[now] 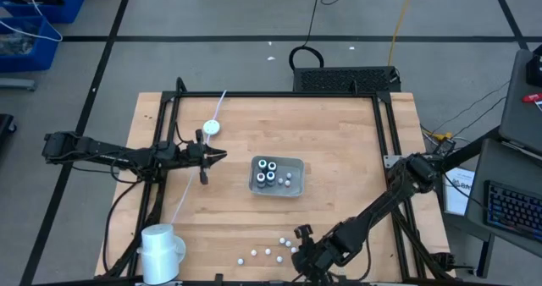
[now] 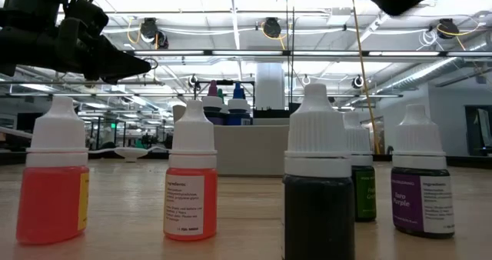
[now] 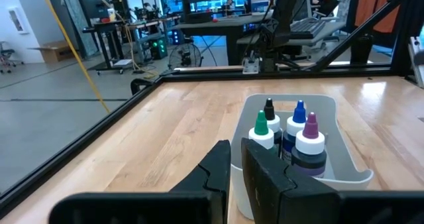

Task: Pick & Place food coloring
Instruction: Put the small orange food coloring bottle into the gray container

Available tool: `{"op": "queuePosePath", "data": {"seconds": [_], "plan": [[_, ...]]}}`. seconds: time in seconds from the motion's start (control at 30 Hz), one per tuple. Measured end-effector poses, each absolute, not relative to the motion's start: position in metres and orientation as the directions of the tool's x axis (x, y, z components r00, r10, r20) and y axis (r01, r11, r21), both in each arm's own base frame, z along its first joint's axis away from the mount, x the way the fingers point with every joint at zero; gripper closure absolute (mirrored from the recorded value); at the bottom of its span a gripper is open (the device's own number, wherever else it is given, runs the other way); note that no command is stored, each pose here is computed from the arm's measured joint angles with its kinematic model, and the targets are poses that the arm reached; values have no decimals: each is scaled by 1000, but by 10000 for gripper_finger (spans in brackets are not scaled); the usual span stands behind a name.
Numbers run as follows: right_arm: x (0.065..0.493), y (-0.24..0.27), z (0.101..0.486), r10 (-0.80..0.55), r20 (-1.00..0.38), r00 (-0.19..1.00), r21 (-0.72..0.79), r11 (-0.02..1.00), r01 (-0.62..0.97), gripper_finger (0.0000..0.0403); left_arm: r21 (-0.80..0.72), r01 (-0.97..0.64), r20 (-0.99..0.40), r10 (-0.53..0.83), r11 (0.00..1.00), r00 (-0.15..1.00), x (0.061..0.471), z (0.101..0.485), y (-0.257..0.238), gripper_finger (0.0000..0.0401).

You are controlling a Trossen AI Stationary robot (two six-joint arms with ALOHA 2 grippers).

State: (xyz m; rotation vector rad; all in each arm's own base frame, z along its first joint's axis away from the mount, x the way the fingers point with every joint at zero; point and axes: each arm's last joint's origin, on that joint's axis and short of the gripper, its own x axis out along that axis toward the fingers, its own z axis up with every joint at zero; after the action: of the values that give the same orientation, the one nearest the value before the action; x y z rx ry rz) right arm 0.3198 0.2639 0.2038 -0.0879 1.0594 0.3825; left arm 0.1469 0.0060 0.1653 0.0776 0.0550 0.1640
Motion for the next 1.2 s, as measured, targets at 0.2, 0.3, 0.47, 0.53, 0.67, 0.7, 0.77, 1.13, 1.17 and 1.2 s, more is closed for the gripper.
{"op": "queuePosePath", "data": {"seconds": [0.2, 0.3, 0.47, 0.53, 0.67, 0.7, 0.77, 1.13, 1.17, 1.2], "plan": [[332, 230, 243, 230, -832, 506, 35, 930, -365, 357, 81, -161, -47, 165, 984, 985, 147, 166, 6, 354], [336, 203, 261, 125, -814, 568, -58, 954, -294, 357, 82, -160, -51, 165, 984, 985, 147, 165, 6, 354], [346, 148, 283, -42, -789, 612, -139, 984, -112, 357, 82, -160, -50, 165, 984, 985, 147, 165, 6, 354], [350, 127, 286, -77, -797, 600, -147, 987, -68, 357, 82, -161, -51, 165, 984, 985, 147, 165, 6, 354], [355, 91, 280, -136, -818, 559, -170, 985, -8, 357, 82, -161, -51, 165, 984, 985, 147, 165, 6, 354], [356, 83, 277, -152, -826, 543, -175, 984, 8, 357, 82, -160, -51, 165, 984, 985, 147, 165, 6, 354], [356, 68, 270, -179, -841, 510, -188, 982, 36, 357, 82, -161, -52, 165, 984, 985, 147, 165, 6, 354], [356, 26, 213, -180, -838, 515, -174, 983, 61, 354, 121, -158, -62, 167, 980, 984, 147, 164, 6, 354], [357, 24, 212, -183, -829, 528, -173, 983, 69, 354, 120, -158, -62, 167, 980, 984, 147, 164, 6, 354], [357, 22, 210, -185, -822, 538, -172, 982, 75, 354, 121, -158, -62, 167, 980, 984, 147, 164, 6, 354]]}}
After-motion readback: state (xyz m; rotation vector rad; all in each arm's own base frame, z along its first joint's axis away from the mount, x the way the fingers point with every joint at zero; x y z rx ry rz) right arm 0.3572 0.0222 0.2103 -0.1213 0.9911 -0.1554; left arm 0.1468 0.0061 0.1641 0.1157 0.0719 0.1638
